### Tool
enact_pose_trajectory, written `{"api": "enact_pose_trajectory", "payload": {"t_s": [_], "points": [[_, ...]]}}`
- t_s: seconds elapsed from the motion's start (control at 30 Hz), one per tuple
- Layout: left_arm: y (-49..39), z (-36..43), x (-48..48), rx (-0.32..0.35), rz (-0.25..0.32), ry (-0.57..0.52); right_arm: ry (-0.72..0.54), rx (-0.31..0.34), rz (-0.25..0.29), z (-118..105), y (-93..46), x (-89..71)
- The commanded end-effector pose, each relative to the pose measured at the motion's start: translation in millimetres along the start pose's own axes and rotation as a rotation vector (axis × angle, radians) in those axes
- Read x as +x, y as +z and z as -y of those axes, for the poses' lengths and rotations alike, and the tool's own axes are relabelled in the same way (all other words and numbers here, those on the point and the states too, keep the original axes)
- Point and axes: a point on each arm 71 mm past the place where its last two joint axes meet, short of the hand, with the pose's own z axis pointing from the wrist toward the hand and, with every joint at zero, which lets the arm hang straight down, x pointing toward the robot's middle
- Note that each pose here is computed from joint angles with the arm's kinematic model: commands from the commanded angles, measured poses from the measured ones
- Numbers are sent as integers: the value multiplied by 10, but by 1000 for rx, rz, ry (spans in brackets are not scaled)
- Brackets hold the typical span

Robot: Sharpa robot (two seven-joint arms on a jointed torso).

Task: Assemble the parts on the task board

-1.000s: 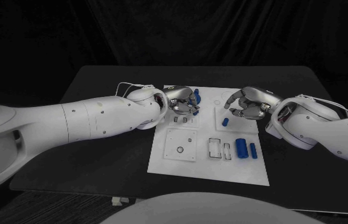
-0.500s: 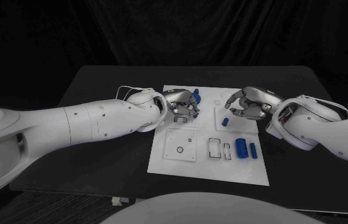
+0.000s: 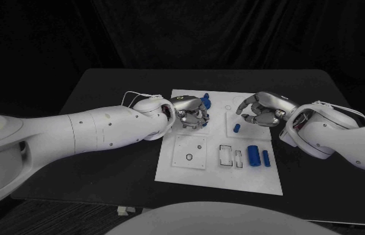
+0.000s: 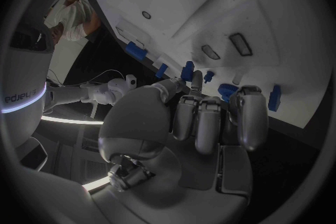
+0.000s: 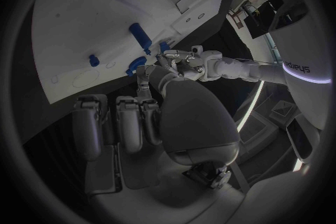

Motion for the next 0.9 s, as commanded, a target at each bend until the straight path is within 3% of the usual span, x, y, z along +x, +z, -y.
{"api": "enact_pose_trajectory", "payload": {"t_s": [0.03,0.9], "points": [[-1,35,0,49,19,40,0,-6,11,-5,-9,3],[-26,20,70,58,16,35,0,-5,12,-3,-10,4]]}}
